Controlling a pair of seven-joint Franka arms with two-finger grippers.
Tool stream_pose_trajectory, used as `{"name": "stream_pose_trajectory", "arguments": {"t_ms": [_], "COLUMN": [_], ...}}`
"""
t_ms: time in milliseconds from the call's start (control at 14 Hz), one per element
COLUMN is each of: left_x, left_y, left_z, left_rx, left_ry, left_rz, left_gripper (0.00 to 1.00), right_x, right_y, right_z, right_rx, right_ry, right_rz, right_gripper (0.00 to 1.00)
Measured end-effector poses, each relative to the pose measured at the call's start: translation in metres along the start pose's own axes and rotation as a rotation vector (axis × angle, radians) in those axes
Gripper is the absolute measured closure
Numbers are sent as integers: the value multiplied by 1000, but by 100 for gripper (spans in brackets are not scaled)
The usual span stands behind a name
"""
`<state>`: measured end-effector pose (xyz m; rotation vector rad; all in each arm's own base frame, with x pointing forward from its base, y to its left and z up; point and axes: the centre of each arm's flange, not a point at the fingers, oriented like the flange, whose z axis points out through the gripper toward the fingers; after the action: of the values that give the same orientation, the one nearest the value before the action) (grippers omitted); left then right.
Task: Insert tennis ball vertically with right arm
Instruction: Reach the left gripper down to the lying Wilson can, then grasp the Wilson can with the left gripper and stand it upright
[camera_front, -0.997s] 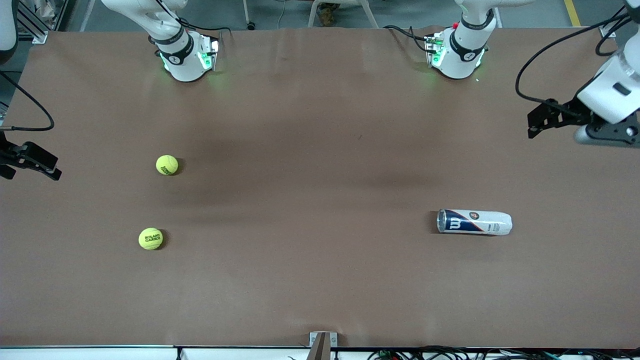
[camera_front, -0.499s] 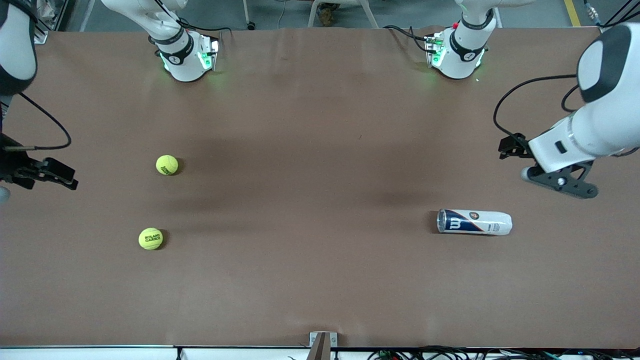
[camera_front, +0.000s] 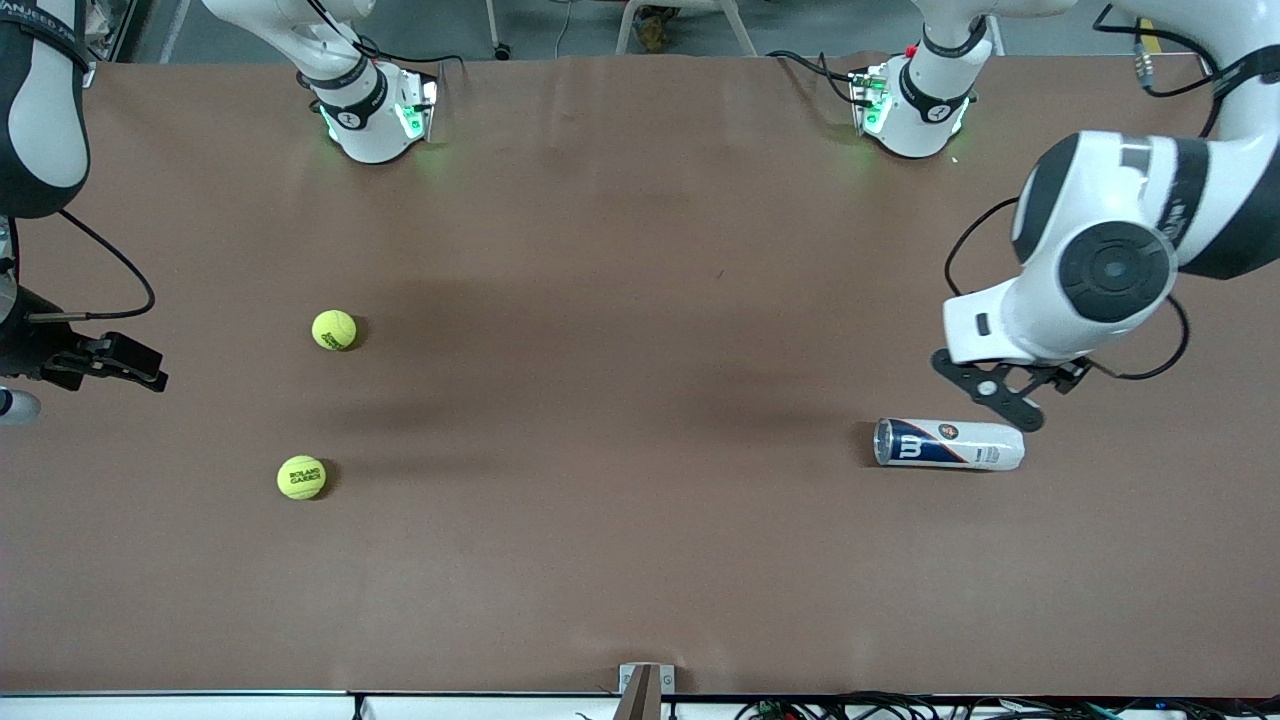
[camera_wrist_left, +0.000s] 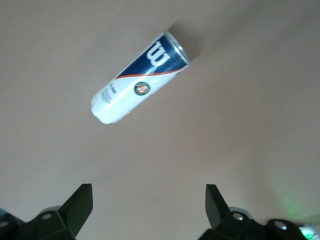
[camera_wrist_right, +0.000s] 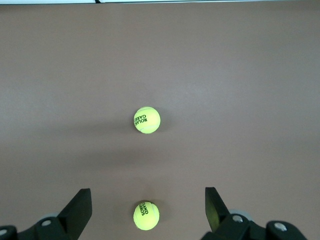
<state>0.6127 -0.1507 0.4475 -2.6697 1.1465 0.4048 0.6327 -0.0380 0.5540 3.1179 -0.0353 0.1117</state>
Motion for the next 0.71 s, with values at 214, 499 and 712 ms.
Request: {"name": "stream_pose_trajectory", "arguments": {"t_ms": [214, 499, 712], "left_x": [20, 46, 61], "left_y": [-10, -29, -31], "left_z": [43, 95, 111], "left_rx": [-27, 15, 111], "left_ry": [-32, -43, -89], "left_rz": [204, 449, 561], "left_gripper": [1, 0, 0], "right_x": [1, 2, 2], "right_y": [0, 3, 3], "right_z": [-1, -2, -2], "right_rx": [0, -2, -2], "right_ry": [6, 23, 23], "right_rz": [0, 4, 5], "right_gripper": [0, 0, 0]}}
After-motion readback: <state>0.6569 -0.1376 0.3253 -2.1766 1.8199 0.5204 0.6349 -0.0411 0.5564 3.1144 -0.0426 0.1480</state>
